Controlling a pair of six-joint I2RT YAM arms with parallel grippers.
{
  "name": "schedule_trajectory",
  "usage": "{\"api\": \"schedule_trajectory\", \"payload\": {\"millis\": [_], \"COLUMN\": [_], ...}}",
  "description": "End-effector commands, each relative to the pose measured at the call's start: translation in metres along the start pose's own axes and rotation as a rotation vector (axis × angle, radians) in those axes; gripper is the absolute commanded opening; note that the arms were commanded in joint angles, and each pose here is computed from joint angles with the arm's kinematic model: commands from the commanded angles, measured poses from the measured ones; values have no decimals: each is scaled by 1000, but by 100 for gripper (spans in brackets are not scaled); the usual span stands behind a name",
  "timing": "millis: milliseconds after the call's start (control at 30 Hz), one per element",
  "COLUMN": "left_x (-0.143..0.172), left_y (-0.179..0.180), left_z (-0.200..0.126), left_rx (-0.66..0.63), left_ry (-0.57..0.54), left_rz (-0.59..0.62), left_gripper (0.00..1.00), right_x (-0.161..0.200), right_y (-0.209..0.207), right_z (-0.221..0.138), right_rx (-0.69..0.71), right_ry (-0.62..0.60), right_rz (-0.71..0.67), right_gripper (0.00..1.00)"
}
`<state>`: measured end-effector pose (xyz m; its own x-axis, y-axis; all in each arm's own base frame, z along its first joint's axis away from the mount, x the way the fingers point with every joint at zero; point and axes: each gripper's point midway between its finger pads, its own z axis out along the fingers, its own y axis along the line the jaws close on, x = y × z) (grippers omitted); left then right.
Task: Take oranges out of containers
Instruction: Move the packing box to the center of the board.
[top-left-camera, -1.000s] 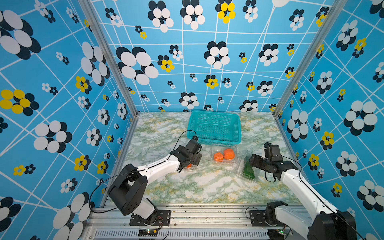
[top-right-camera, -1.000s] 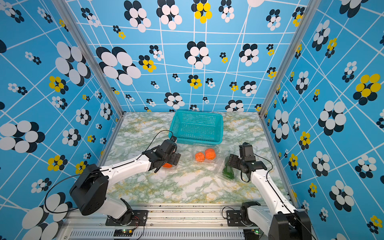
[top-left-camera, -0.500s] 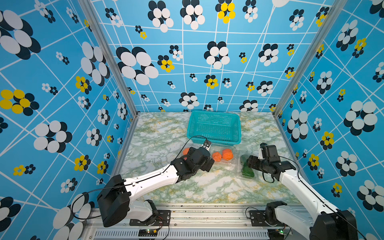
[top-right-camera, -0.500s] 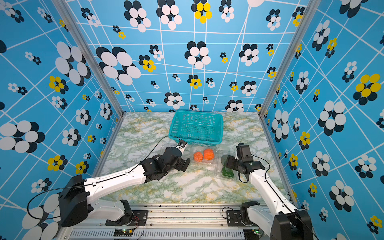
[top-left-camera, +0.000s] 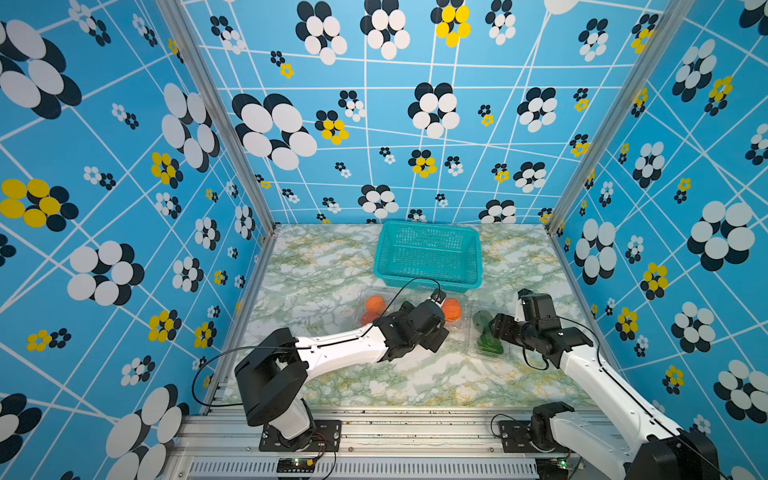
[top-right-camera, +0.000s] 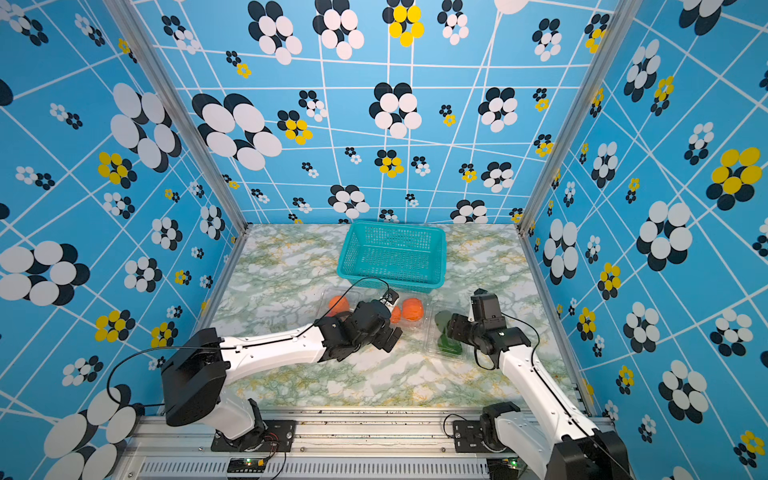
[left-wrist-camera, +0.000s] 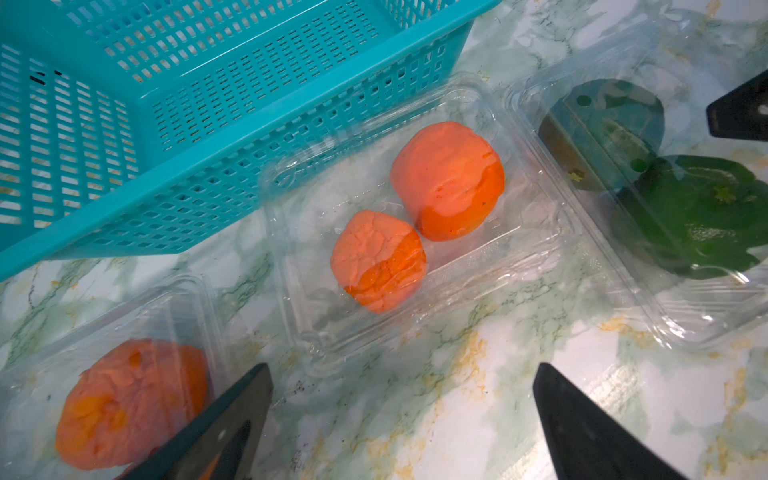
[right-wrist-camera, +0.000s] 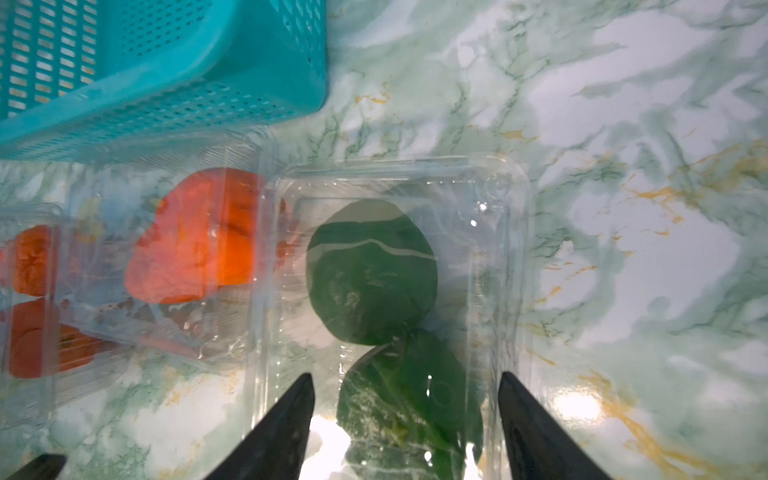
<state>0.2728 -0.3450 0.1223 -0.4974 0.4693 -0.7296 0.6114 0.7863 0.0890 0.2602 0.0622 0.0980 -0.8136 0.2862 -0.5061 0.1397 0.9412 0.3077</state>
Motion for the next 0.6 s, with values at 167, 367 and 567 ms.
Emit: {"api": "schedule_trajectory", "payload": {"millis": [167, 367, 567], "left_x": [-29, -30, -19], "left_y": [-30, -40, -41], "left_z": [25, 41, 56], "left_rx": [-16, -6, -10], "left_ry": [-3, 27, 92], "left_rz": [170, 160, 144], "left_gripper": [99, 99, 100], "right_x": [4, 4, 4], "right_y": [-15, -23, -30], "right_z": [-17, -13, -9], "right_rx": [86, 125, 151], "right_ry": [-19, -3, 5], "right_rz": [6, 16, 18], "right_gripper": [73, 74, 74]}}
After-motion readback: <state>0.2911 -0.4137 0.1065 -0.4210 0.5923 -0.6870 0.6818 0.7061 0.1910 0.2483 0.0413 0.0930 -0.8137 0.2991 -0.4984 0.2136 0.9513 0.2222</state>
